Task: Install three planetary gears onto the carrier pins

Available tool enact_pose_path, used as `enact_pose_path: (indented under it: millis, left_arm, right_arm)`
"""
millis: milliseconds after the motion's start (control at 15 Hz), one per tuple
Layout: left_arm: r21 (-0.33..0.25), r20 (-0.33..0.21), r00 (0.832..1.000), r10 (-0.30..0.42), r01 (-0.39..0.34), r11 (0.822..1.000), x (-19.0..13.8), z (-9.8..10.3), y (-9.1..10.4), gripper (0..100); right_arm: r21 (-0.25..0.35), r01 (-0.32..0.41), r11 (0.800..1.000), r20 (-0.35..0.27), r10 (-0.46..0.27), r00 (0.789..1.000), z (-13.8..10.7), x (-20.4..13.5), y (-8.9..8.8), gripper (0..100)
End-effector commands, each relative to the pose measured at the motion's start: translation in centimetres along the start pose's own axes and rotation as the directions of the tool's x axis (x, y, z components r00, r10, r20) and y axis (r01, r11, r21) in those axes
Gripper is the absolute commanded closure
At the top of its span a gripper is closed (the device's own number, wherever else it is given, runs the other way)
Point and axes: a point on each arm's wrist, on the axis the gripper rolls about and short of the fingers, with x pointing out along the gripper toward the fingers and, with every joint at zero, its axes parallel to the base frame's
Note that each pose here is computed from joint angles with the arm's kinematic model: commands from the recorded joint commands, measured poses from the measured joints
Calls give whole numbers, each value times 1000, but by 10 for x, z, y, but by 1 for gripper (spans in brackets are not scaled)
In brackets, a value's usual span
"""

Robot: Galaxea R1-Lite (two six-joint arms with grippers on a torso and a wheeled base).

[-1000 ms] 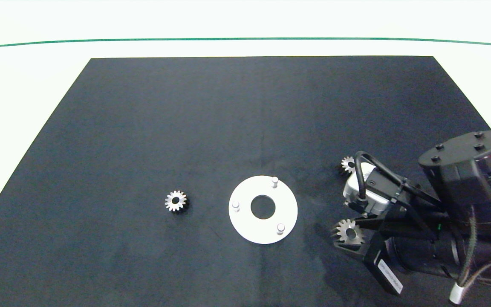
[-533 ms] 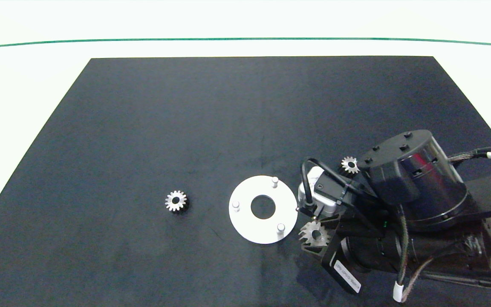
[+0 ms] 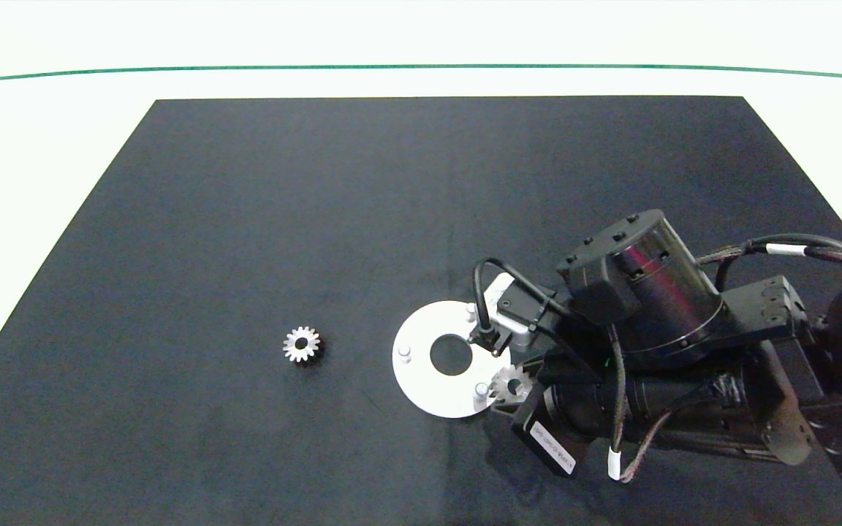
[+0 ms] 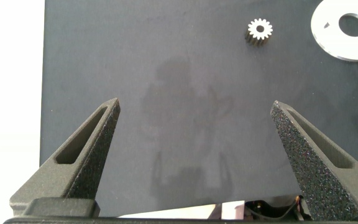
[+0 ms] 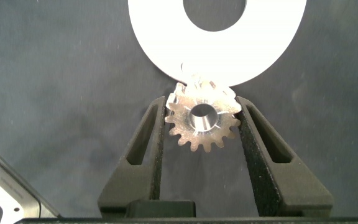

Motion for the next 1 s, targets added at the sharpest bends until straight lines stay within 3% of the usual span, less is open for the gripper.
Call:
enact_pose_path:
  millis: [67, 1000]
  left_arm:
    - [1, -7, 1000, 0, 0, 1000, 1, 1, 0, 0]
    - [1, 20, 1000, 3, -3, 1000, 3, 6, 1, 0]
  right_arm:
    - [-3, 0, 1000, 3, 0, 1000, 8, 8, 0, 93]
    - [-37, 8, 999, -18, -9, 1000, 15, 20, 5, 93]
